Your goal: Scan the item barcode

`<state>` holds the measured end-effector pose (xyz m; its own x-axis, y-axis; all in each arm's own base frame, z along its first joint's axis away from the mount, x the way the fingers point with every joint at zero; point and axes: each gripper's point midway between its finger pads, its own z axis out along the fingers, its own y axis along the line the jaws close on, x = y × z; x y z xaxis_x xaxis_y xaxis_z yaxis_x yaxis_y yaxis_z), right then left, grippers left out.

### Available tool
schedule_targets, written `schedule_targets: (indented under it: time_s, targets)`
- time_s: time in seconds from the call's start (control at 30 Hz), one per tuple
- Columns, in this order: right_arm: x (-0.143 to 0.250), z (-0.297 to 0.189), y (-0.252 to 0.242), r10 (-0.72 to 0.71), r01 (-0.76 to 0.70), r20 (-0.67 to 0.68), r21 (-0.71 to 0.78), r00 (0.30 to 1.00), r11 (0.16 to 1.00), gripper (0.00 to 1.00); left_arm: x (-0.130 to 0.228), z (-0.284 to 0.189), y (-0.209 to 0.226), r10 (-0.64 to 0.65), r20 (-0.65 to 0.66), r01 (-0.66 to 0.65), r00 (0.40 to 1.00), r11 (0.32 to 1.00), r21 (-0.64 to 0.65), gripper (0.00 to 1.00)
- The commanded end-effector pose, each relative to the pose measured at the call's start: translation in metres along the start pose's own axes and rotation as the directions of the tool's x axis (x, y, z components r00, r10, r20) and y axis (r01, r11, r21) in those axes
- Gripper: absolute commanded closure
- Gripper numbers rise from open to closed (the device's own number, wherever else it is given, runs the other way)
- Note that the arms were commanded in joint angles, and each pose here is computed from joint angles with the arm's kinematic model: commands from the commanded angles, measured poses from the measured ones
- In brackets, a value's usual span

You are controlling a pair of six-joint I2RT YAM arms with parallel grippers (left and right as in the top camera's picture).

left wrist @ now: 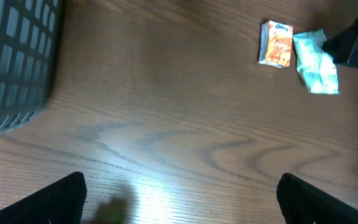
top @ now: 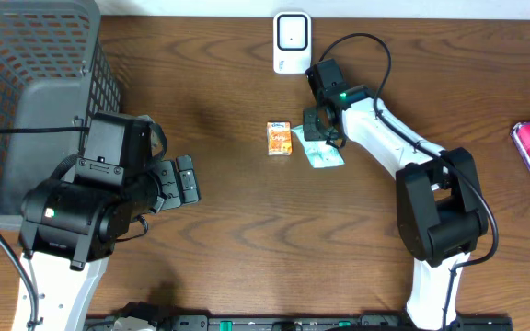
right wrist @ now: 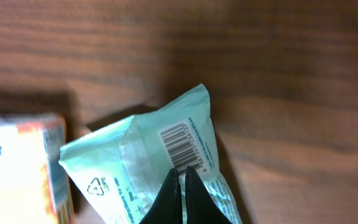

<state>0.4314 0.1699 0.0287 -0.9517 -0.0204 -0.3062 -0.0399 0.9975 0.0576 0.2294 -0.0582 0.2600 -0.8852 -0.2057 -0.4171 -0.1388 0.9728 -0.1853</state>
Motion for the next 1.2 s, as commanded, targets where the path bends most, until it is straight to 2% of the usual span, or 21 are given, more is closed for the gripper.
schedule_targets:
  time_s: [0.0,0.13,0.23,0.43,0.63,0.77,0.97,1.17]
  targets:
    - [-0.020,-0.040,0.002,0.020,-0.019,0.051,-0.031,0.999,0.999,0.99,-0.002,0.000,0.003,-0.009,0.005,0.010,1.000,1.000,-0.014,0.02]
    - [-0.021,-0.071,0.004,0.013,-0.010,0.061,-0.039,0.998,0.999,0.93,-0.002,0.000,0.003,-0.009,0.005,0.009,1.000,1.000,-0.014,0.02]
    - [-0.006,-0.073,0.003,0.000,0.000,0.009,-0.023,1.000,1.000,0.94,-0.002,0.000,0.003,-0.009,0.005,0.010,1.000,1.000,-0.014,0.02]
    - [0.026,-0.039,0.001,-0.013,0.014,-0.082,0.008,0.997,1.000,0.97,-0.002,0.000,0.003,-0.009,0.005,0.009,1.000,1.000,-0.014,0.02]
    - [0.032,0.003,0.002,0.008,-0.008,-0.021,-0.010,1.000,1.000,0.97,-0.002,0.000,0.003,-0.009,0.005,0.010,1.000,1.000,-0.014,0.02]
    - [0.038,0.011,0.003,0.010,-0.011,-0.023,-0.033,1.000,0.999,0.96,-0.002,0.000,0.003,-0.009,0.005,0.009,1.000,1.000,-0.014,0.02]
    - [0.031,-0.010,0.010,0.010,-0.012,-0.028,-0.066,1.000,0.998,0.95,-0.002,0.000,0.003,-0.009,0.005,0.010,1.000,1.000,-0.014,0.02]
    - [0.029,-0.050,0.008,0.012,-0.016,-0.077,-0.053,0.997,0.998,0.85,-0.002,0.000,0.003,-0.009,0.005,0.009,1.000,1.000,-0.014,0.02]
